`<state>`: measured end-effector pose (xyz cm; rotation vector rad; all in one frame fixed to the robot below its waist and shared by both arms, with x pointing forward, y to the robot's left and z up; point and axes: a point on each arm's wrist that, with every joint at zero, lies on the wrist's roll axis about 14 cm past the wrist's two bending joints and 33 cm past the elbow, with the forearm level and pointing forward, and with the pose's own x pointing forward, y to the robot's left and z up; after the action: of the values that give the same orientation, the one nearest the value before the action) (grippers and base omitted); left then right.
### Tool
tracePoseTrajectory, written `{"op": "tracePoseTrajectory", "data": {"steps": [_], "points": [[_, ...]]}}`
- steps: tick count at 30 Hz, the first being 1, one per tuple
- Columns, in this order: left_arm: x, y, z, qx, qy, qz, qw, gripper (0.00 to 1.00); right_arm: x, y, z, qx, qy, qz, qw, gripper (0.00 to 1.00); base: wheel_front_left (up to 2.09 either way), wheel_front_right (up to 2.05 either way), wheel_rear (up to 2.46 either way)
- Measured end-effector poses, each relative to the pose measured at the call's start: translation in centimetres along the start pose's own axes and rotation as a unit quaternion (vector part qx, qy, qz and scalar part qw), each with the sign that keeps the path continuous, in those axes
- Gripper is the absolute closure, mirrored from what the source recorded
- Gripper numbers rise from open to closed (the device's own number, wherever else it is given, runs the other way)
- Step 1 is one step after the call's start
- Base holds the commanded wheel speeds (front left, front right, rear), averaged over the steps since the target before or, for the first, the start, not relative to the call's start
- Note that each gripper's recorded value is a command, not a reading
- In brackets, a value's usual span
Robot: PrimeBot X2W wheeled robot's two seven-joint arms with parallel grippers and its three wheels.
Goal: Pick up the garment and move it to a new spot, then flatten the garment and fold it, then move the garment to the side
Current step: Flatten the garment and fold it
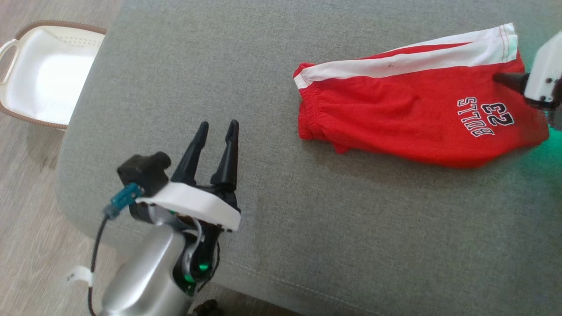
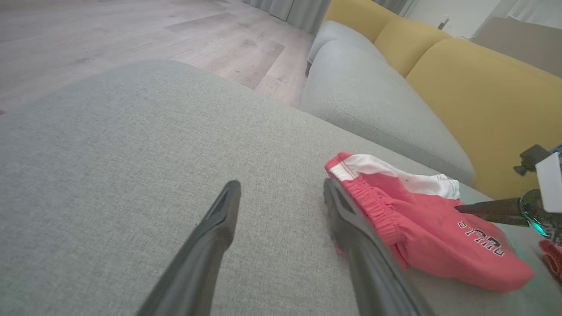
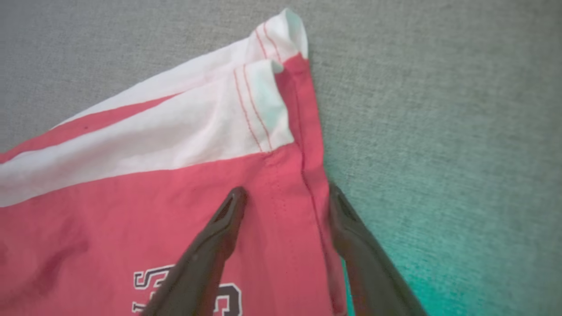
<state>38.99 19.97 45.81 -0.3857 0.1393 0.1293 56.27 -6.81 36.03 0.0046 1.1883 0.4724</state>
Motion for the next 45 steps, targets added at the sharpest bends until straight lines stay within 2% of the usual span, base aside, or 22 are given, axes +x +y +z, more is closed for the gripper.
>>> {"op": "tracePoseTrajectory", "data": {"steps": [4, 7, 14, 17, 25, 28, 31, 38, 45], "points": [[-0.4, -0.1, -0.5, -0.001, -0.001, 0.000, 1.000, 0.00, 0.1, 1.0, 0.0, -0.024, -0.007, 0.007, 1.000, 1.00, 0.00, 0.00, 0.00], [-0.5, 0.1, -0.4, 0.002, -0.007, 0.003, 1.000, 0.00, 0.3, 1.9, 0.1, -0.040, -0.037, 0.014, 0.998, 1.00, 0.00, 0.00, 0.00], [-1.3, 0.9, 1.2, 0.031, -0.038, 0.008, 0.999, 0.00, -1.4, 2.0, -0.9, -0.034, -0.097, 0.016, 0.995, 1.00, 0.00, 0.00, 0.00], [-2.2, 1.0, 0.9, 0.031, -0.039, 0.010, 0.999, 0.00, -2.9, 0.8, -1.5, -0.023, -0.121, 0.002, 0.992, 1.00, 0.00, 0.00, 0.00], [-3.5, -1.0, 0.5, 0.018, -0.044, -0.024, 0.999, 0.00, -9.7, -4.5, -1.8, 0.020, -0.190, -0.060, 0.980, 1.00, 0.00, 0.00, 0.00], [-3.7, -1.5, 0.4, 0.018, -0.043, -0.033, 0.998, 0.00, -10.9, -4.6, -1.6, 0.026, -0.203, -0.062, 0.977, 1.00, 0.00, 0.00, 0.00], [-3.9, -1.7, 0.4, 0.016, -0.044, -0.038, 0.998, 0.00, -11.0, -2.1, -0.8, 0.037, -0.216, -0.028, 0.975, 1.00, 0.00, 0.00, 0.00], [-4.7, -0.8, -0.1, 0.017, -0.038, -0.024, 0.999, 0.00, -9.1, 7.9, 0.9, 0.054, -0.211, 0.100, 0.971, 1.00, 0.00, 0.00, 0.00], [-5.4, 0.6, -0.2, 0.012, -0.038, 0.002, 0.999, 0.00, -6.7, 13.6, 0.7, 0.059, -0.179, 0.154, 0.970, 1.00, 0.00, 0.00, 0.00]]}}
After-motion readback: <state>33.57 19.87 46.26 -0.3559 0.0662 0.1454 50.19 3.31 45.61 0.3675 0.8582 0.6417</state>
